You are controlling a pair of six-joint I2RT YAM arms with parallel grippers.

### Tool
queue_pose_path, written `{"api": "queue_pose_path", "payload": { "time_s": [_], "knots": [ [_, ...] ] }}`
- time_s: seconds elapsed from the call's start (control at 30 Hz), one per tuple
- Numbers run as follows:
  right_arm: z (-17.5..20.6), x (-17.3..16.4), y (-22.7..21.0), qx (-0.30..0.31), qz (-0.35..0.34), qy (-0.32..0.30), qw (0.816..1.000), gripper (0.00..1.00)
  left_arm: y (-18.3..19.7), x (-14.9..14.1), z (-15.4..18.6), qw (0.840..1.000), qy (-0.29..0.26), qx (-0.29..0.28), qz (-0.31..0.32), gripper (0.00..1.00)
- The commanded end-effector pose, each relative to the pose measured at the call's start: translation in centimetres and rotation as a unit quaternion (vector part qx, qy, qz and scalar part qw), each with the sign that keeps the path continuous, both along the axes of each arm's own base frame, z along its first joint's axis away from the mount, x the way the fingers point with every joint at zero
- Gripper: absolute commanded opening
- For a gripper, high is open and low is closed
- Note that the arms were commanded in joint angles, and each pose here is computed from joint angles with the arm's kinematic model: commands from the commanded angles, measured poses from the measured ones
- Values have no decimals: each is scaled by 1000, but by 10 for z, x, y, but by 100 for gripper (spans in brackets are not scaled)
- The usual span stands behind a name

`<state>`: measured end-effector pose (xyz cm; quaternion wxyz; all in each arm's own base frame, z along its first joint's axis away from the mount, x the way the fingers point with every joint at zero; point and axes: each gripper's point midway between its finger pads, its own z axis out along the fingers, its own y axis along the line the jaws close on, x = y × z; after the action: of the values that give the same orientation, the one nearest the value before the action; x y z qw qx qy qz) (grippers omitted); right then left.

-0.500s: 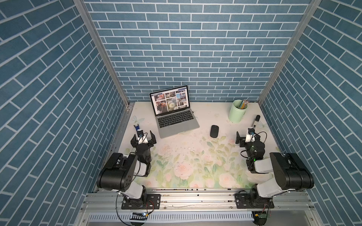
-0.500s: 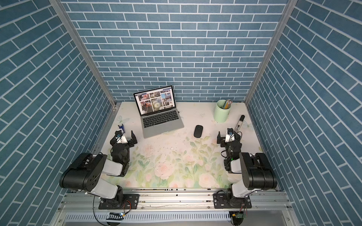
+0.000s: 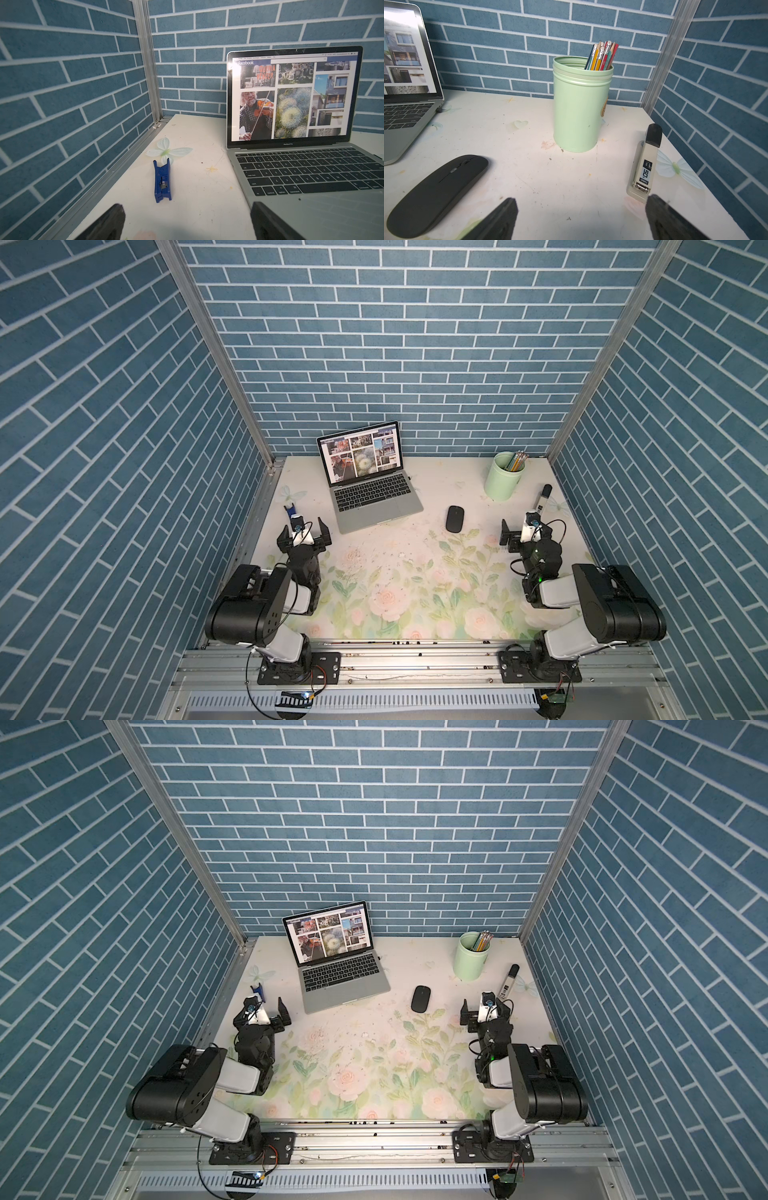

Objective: Remove the wireless mouse receiver from the laptop
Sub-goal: Pick up the mouse from the center of the board.

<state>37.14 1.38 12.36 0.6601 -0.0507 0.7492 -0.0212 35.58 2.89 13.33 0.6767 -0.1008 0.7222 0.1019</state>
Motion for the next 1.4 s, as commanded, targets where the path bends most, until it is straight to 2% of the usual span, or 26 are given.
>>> {"api": "queue_pose_path", "payload": {
  "time_s": [0.0, 0.17, 0.23, 0.27, 0.33, 0.43, 0.5, 0.57, 0.63, 0.7, 0.77, 0.83, 0.93, 1.1, 1.2, 1.37],
  "knots": [
    [1, 3, 1, 4, 3, -1, 1000, 100, 1, 3, 4, 1000, -7, -4, 0, 100],
    [2, 3, 1, 8, 6, -1, 1000, 100, 1, 6, 3, 1000, -3, -11, -12, 100],
    [2, 5, 0, 6, 2, 6, 1000, 93, 2, 5, 4, 1000, -5, -8, -10, 100],
    [4, 10, 0, 5, 0, 18, 1000, 89, 3, 5, 6, 1000, -3, -7, -2, 100],
    [12, 25, 11, -5, 24, 82, 996, 87, 0, 16, 18, 1000, 19, 5, 10, 100],
    [45, 34, 29, -60, -2, 124, 990, 87, 2, 43, 58, 996, 75, 5, 47, 100],
    [60, 32, 48, -111, -22, 154, 982, 89, 4, 58, 88, 992, 109, -6, 66, 100],
    [64, 29, 69, -142, -41, 212, 966, 88, 4, 70, 115, 985, 150, -16, 82, 100],
    [63, 24, 81, -136, -65, 263, 953, 89, 1, 74, 132, 978, 190, -23, 83, 100],
    [53, 14, 95, -83, -100, 334, 934, 90, -3, 71, 145, 969, 228, -28, 86, 100],
    [39, 7, 120, -49, -73, 381, 921, 88, -6, 62, 154, 965, 246, -38, 87, 100],
    [25, 1, 146, -27, -41, 413, 910, 92, -8, 52, 156, 960, 262, -51, 82, 100],
    [0, -5, 172, -36, -24, 445, 895, 97, -17, 42, 152, 954, 288, -66, 58, 99],
    [-45, 1, 186, -43, -44, 496, 866, 97, -27, 38, 127, 930, 357, -78, 43, 100],
    [-59, 8, 199, -20, -44, 509, 859, 98, -23, 38, 109, 918, 387, -65, 57, 100],
    [-53, 24, 203, 3, -68, 500, 863, 98, -15, 41, 96, 912, 401, -41, 77, 100]
  ]
}}
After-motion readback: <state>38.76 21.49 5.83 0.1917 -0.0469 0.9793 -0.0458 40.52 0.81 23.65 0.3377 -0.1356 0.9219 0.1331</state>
